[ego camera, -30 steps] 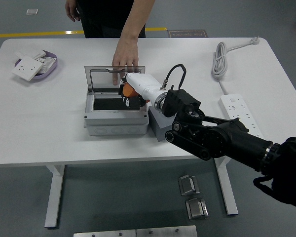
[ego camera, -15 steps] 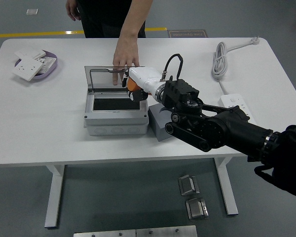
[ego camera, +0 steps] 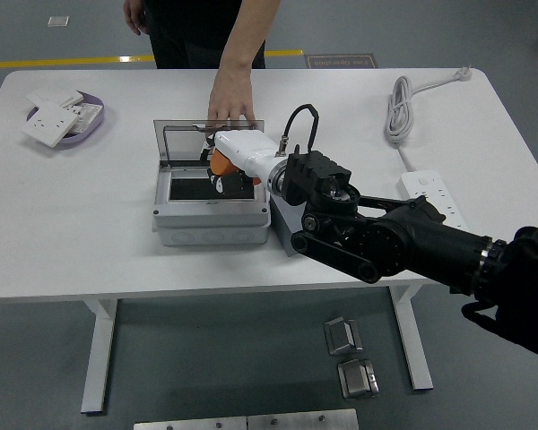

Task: Pick up the cylinder from the cube,place it in the box,flap close box

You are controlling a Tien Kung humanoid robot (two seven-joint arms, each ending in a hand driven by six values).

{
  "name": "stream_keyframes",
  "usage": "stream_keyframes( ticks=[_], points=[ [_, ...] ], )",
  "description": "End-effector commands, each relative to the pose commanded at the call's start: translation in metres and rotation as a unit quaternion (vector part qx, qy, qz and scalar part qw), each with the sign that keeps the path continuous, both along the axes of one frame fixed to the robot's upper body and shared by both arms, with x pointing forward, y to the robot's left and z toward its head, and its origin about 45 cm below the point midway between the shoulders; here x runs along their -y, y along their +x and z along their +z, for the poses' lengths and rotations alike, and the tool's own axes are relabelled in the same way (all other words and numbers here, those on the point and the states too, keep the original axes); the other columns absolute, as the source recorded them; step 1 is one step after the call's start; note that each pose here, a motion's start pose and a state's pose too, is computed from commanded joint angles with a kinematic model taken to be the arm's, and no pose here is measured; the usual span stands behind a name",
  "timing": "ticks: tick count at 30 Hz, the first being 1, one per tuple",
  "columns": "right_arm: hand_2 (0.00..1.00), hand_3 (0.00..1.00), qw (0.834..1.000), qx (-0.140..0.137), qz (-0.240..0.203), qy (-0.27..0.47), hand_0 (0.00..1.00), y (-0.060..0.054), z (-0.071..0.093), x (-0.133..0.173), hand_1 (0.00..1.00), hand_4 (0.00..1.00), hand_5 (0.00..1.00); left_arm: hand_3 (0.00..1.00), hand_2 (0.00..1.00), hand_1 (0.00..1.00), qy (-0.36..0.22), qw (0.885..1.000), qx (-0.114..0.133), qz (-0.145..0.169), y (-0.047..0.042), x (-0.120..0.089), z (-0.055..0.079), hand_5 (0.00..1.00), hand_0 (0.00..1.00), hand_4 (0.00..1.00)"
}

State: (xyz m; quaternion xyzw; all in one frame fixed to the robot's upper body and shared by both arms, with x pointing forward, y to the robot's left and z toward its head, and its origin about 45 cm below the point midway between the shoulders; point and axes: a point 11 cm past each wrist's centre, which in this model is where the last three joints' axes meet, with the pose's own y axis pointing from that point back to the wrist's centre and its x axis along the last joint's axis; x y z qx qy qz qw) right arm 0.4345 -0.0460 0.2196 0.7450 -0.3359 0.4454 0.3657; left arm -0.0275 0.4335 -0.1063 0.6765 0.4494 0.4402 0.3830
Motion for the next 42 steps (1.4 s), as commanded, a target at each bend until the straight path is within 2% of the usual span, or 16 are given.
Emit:
stream_keyframes(
  ticks=[7,8,13,14,19,20,31,32,34,37,38,42],
  points=[
    [0.661,0.671,1.0,0.0,0.01,-0.028,0.745,0.0,-0.004,0.001,0.663,0.19,0.148,0.547,0.54,0.62,0.0,1.0,0.0,-0.001,0.0001,0.0,0.0,0.316,0.572,0.62],
    [0.668,0.681,0.999,0.002,0.011,-0.033,0.737,0.0,-0.004,0.001,0.668,0.259,0.152,0.546,0.54,0.619,0.0,1.0,0.0,-0.001,0.0,0.0,0.0,0.318,0.572,0.619],
    [0.668,0.681,0.999,0.007,0.015,-0.051,0.737,0.001,-0.006,0.002,0.668,0.259,0.152,0.546,0.54,0.619,0.001,1.0,0.0,-0.002,0.0012,-0.001,0.0,0.318,0.572,0.619],
    [0.71,0.716,0.999,0.007,0.015,-0.051,0.737,0.001,-0.006,0.002,0.692,0.62,0.194,0.546,0.54,0.62,0.001,1.0,0.001,-0.003,0.0017,-0.001,0.0,0.319,0.571,0.618],
    [0.71,0.716,0.999,0.007,0.018,-0.047,0.737,0.0,-0.005,0.001,0.692,0.62,0.194,0.546,0.54,0.62,0.0,1.0,0.002,-0.005,0.0041,0.0,0.0,0.319,0.571,0.618],
    [0.715,0.722,0.999,0.007,0.019,-0.045,0.753,0.0,-0.005,0.001,0.696,0.677,0.191,0.546,0.54,0.62,-0.001,1.0,0.002,-0.005,0.0043,0.0,0.0,0.319,0.571,0.618],
    [0.718,0.734,0.998,0.009,0.028,-0.056,0.757,-0.001,-0.005,-0.001,0.697,0.69,0.191,0.545,0.539,0.619,0.001,1.0,0.0,-0.005,0.0026,-0.001,0.0,0.318,0.571,0.615],
    [0.722,0.766,0.998,0.01,0.028,-0.055,0.774,-0.001,-0.005,-0.001,0.704,0.775,0.245,0.545,0.539,0.619,0.001,1.0,0.0,-0.005,0.0024,-0.001,0.0,0.316,0.57,0.613],
    [0.722,0.766,0.998,0.01,0.03,-0.05,0.774,-0.003,-0.005,-0.002,0.704,0.775,0.245,0.545,0.539,0.619,0.001,1.0,0.0,-0.005,0.0017,-0.001,0.0,0.316,0.57,0.613],
    [0.722,0.766,0.999,0.011,0.035,-0.039,0.774,-0.006,-0.003,-0.006,0.704,0.775,0.245,0.545,0.539,0.619,0.0,1.0,0.0,-0.005,0.001,0.0,0.0,0.316,0.57,0.613],
    [0.724,0.771,0.999,0.012,0.038,-0.032,0.789,-0.008,-0.001,-0.009,0.709,0.849,0.299,0.545,0.538,0.619,-0.001,1.0,-0.001,-0.005,0.0005,0.001,0.0,0.315,0.57,0.611],
    [0.724,0.771,0.999,0.016,0.051,-0.006,0.789,-0.015,0.012,-0.02,0.709,0.849,0.299,0.545,0.538,0.619,-0.002,1.0,-0.002,-0.004,-0.0016,0.002,-0.001,0.315,0.57,0.611]
  ],
)
